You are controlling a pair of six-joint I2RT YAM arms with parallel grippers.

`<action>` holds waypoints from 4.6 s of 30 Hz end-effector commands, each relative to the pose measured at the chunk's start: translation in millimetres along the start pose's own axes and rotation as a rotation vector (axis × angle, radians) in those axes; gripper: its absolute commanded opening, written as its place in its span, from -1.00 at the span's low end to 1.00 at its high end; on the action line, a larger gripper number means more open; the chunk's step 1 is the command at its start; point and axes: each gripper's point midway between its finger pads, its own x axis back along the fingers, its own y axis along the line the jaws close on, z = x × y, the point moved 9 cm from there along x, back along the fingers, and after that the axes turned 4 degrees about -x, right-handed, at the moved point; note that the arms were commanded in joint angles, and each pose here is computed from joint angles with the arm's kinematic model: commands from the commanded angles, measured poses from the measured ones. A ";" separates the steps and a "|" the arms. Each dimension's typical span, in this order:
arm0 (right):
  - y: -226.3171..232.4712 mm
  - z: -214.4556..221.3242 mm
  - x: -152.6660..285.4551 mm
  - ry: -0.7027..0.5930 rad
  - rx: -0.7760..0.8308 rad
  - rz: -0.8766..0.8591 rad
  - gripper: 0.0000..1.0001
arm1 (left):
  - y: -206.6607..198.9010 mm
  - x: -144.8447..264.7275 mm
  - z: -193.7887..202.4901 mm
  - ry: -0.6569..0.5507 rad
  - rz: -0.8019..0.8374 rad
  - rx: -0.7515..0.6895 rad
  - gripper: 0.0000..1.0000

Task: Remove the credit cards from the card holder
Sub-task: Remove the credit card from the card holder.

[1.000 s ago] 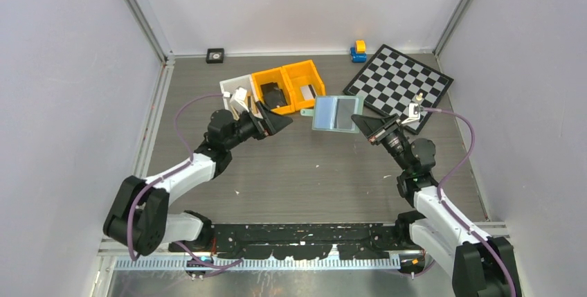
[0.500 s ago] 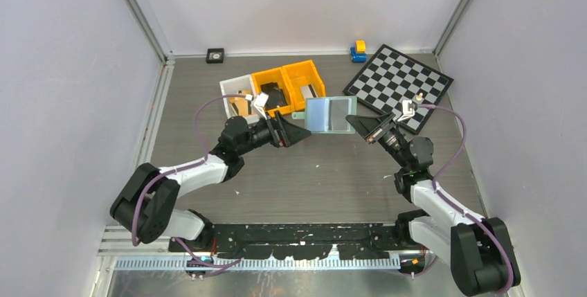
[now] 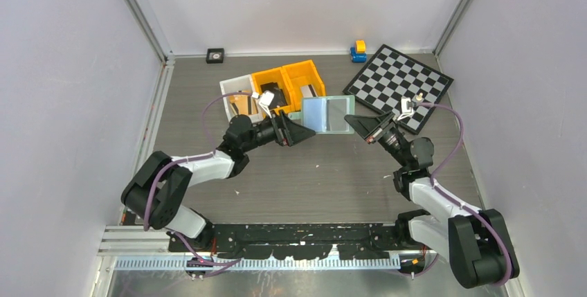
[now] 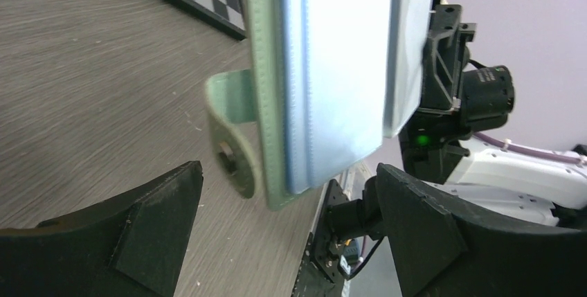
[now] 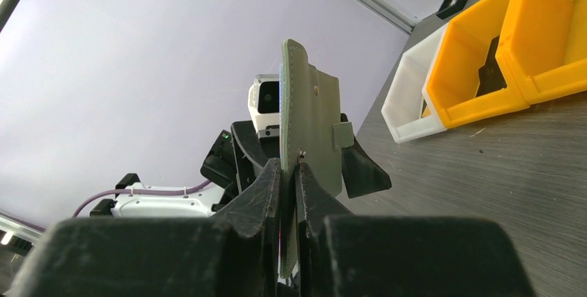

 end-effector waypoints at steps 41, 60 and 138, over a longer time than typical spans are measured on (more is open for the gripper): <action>-8.8 18.8 -21.4 0.095 0.008 -0.048 -0.99 | -20.0 8.2 -34.0 -0.113 0.173 -0.065 -0.27; -21.7 42.3 -50.8 0.055 0.167 0.194 -0.22 | 15.6 41.6 -15.2 -0.119 -0.254 -0.138 -1.00; -52.5 52.5 -52.4 0.177 0.041 0.174 0.30 | -10.4 51.2 -34.7 -0.200 0.019 0.002 -1.00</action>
